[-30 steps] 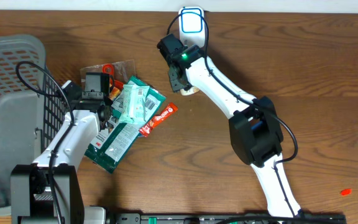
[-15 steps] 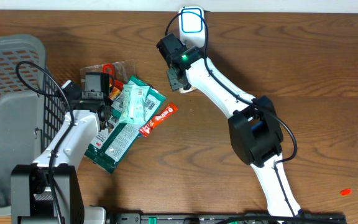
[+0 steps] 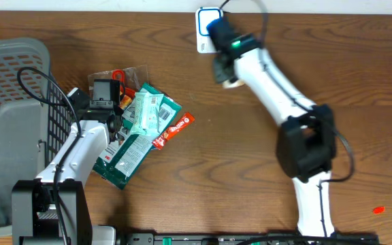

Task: Scan the item barcode

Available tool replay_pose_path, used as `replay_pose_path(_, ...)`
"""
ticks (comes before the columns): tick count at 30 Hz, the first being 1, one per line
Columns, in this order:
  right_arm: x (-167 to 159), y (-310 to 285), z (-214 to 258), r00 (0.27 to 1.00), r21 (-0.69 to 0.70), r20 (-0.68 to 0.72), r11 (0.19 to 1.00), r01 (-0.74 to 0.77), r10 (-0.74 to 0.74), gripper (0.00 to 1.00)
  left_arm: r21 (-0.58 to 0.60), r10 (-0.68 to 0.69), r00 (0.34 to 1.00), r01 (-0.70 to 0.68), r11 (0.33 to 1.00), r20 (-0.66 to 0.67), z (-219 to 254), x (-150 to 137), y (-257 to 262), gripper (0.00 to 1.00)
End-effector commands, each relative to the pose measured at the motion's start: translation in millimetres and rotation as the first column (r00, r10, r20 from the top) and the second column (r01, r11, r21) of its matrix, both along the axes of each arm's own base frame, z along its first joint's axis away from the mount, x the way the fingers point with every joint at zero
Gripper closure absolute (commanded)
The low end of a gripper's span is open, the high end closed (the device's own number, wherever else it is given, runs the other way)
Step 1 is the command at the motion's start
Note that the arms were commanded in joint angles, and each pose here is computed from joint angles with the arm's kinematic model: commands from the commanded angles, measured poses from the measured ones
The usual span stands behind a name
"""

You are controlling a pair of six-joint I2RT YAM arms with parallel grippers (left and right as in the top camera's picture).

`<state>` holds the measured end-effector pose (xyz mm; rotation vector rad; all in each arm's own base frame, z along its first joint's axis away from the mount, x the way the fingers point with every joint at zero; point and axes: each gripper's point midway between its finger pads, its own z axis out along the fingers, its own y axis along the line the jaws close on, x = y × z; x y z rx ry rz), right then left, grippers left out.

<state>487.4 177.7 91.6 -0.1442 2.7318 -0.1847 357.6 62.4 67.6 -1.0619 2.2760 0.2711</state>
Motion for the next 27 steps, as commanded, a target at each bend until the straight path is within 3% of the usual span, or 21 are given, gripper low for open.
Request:
replay_pose_path(1, 22, -73, 53, 0.984, -0.048, 0.127, 0.990, 0.134, -0.127, 0.99, 0.002, 0.024, 1.000, -0.024, 1.000, -0.015, -6, -4, 4, 0.11)
replay_pose_path(12, 36, -289, 69, 0.881, -0.141, 0.208, 0.879, 0.456, -0.424, 0.99, 0.002, 0.023, 1.000, -0.023, 1.000, -0.015, -6, -4, 4, 0.11)
replay_pose_path(22, 3, -454, 85, 0.731, -0.114, 0.312, 0.740, 0.663, -0.607, 0.99, 0.003, 0.023, 0.999, -0.023, 1.000, -0.027, -8, -6, 4, 0.11)
replay_pose_path(27, 2, -506, 98, 0.718, -0.042, 0.389, 0.767, 0.640, -0.578, 0.99, 0.004, 0.020, 1.000, -0.020, 1.000, -0.009, -5, -2, 4, 0.11)
